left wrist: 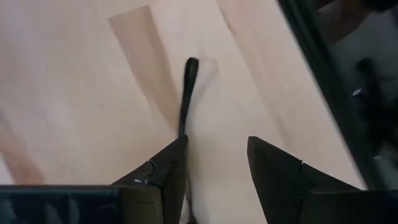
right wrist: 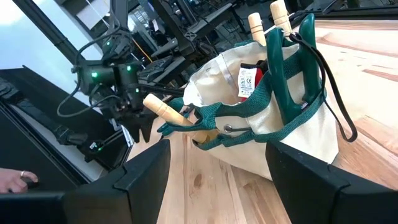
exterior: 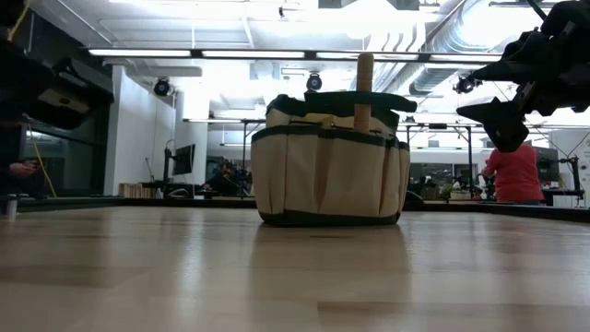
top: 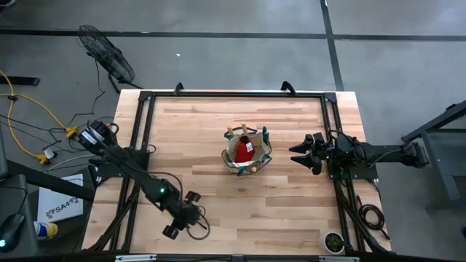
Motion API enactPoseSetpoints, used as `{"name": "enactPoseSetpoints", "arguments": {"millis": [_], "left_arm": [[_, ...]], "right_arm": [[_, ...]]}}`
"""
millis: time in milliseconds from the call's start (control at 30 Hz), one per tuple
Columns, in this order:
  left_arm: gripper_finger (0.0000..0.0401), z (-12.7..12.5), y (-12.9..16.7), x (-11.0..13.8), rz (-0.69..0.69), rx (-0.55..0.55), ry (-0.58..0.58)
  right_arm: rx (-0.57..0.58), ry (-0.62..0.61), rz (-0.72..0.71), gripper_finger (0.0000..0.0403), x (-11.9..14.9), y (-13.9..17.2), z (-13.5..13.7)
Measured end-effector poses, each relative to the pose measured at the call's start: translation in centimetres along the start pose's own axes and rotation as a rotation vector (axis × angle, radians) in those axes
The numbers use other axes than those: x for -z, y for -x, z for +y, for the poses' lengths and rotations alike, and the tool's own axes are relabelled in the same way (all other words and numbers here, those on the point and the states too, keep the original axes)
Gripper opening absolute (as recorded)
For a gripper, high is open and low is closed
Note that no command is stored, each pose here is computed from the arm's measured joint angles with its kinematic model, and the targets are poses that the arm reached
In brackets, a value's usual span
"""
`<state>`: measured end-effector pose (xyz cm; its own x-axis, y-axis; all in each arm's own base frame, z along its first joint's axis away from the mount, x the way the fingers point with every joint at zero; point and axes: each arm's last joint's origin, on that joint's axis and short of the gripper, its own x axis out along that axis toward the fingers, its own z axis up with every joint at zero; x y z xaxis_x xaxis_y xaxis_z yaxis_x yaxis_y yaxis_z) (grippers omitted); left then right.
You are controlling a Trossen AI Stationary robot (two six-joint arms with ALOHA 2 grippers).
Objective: Pick & Place Garden tools in Gardening bag
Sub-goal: Put the green shears into the brown gardening bag
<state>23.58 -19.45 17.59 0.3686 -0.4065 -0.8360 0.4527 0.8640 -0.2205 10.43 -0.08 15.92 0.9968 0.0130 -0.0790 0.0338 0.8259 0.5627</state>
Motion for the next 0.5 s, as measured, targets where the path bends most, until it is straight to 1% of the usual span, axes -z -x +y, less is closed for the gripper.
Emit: {"name": "enactPoseSetpoints", "arguments": {"millis": [167,367,500], "left_arm": [[0.0156,-0.5,-0.2,0.4,0.030,-0.108,-0.045],[0.0156,-1.5,-0.3,1.2,0.075,-0.136,-0.084],[0.0156,-1.7,-0.2,1.9,0.125,-0.187,-0.105]], "right_arm": [[-0.001,0.000,0.000,0.0256,0.0,0.0,0.0],[-0.001,0.000,0.000,0.0256,0.0,0.0,0.0],[-0.001,0.000,0.000,0.0256,0.0,0.0,0.0]]}}
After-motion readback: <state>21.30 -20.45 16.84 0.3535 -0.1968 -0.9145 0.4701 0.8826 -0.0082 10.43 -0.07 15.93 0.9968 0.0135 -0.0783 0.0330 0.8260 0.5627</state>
